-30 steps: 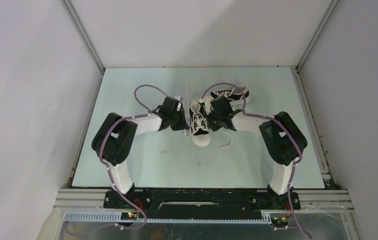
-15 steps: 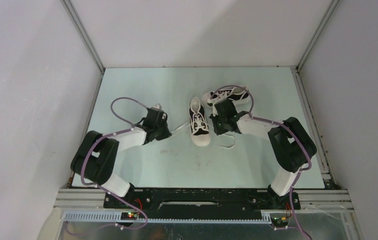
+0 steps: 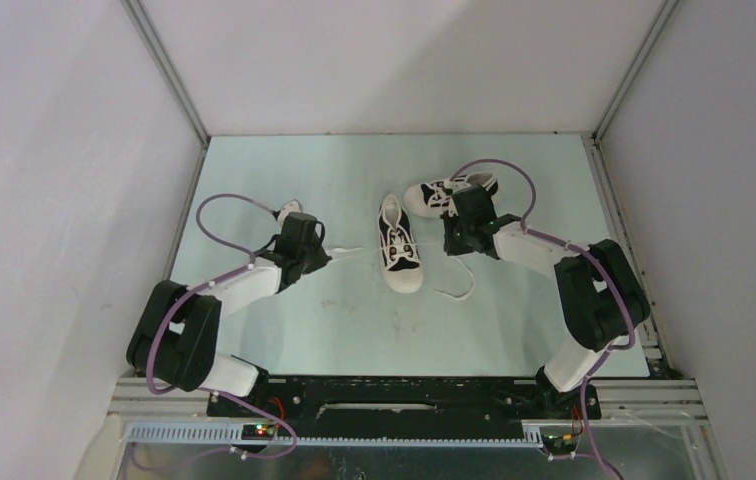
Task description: Tie the shoes
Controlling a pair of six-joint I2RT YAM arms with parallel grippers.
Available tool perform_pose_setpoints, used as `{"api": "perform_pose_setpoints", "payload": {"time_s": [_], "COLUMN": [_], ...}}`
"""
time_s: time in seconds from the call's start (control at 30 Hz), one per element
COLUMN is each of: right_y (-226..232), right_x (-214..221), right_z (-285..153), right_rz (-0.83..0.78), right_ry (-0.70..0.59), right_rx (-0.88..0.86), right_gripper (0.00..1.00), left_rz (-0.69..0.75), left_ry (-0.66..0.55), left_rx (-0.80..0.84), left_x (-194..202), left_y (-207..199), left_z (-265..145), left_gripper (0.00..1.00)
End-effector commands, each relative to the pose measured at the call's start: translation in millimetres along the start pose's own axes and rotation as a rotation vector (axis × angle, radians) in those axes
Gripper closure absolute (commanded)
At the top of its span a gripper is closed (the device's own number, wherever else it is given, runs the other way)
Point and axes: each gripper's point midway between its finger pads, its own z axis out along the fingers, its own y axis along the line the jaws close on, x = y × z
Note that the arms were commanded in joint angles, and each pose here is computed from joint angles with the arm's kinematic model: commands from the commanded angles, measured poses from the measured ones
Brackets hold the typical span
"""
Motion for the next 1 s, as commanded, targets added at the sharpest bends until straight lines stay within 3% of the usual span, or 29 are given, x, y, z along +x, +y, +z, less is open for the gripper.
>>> {"api": "perform_pose_setpoints", "payload": {"time_s": [0.0, 0.33, 0.57, 0.73, 0.97], "right_y": [-10.2, -24.9, -49.9, -38.9, 3.9], "right_x": [-24.1, -62.3, -38.0, -32.6, -18.1], "right_z": [-15.5, -30.7, -14.6, -8.7, 15.5], "right_rz": [0.022, 0.062, 0.131, 0.113, 0.048], "right_ry": [-0.067, -0.116, -0.022, -0.004, 0.028], "right_rx": [0.046, 0.068, 0.173, 0.139, 0.025], "right_gripper": [1.0, 1.0, 1.0, 1.0, 1.0], "left_rz": [0.014, -0.037, -0.048, -0.038, 0.137], "left_ry": [-0.097, -0.198, -0.096, -0.041, 0.108], "left_rx": [-0.06, -0.084, -0.138, -0.147, 0.029], "left_x": [-39.2, -94.0, -66.2, -50.3, -19.1], "left_y": [-0.5, 2.9, 21.3, 27.5, -26.9], "left_z": [-8.1, -24.5, 7.9, 22.1, 31.2], "left_gripper": [1.0, 1.0, 1.0, 1.0, 1.0]}}
